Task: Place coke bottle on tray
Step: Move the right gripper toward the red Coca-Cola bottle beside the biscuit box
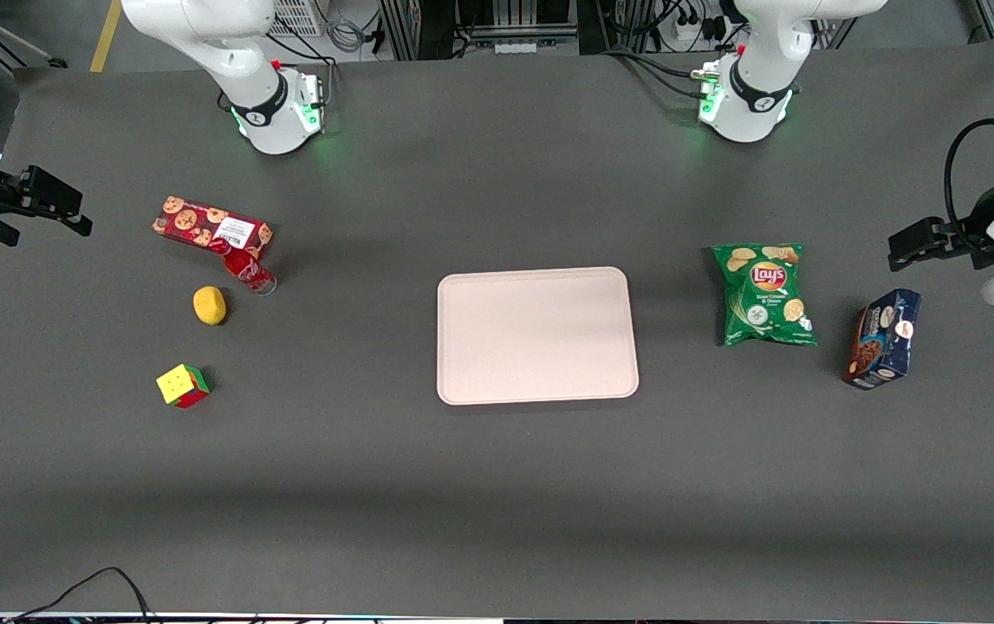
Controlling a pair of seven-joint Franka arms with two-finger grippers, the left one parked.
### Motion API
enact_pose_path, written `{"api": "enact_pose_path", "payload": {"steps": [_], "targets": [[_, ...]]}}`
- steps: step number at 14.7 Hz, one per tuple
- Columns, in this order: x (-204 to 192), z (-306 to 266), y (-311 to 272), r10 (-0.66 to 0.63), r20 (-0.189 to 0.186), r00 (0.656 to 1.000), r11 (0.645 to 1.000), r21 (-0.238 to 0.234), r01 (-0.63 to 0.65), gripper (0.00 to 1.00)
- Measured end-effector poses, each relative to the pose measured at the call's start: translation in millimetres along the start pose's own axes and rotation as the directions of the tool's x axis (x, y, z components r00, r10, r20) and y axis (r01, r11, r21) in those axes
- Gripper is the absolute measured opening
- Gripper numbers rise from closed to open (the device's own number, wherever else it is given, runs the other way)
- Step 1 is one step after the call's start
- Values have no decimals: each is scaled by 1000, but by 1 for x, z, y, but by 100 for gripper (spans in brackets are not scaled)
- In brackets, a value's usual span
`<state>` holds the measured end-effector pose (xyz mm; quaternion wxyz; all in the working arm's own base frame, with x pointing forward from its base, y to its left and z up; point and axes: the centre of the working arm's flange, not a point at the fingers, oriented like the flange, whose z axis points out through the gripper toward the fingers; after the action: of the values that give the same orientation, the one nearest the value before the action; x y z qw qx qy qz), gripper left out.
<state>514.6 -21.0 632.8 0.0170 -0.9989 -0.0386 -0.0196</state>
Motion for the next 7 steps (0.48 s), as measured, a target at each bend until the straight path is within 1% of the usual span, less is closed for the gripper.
{"api": "enact_pose_path", "payload": {"steps": [4, 5, 7], "targets": [[0, -2, -4, 6, 3, 1000, 1000, 0, -6, 100], [-1, -1, -6, 6, 11, 1000, 1000, 0, -6, 100], [-4, 8, -10, 10, 54, 998, 1000, 4, -10, 100]]}}
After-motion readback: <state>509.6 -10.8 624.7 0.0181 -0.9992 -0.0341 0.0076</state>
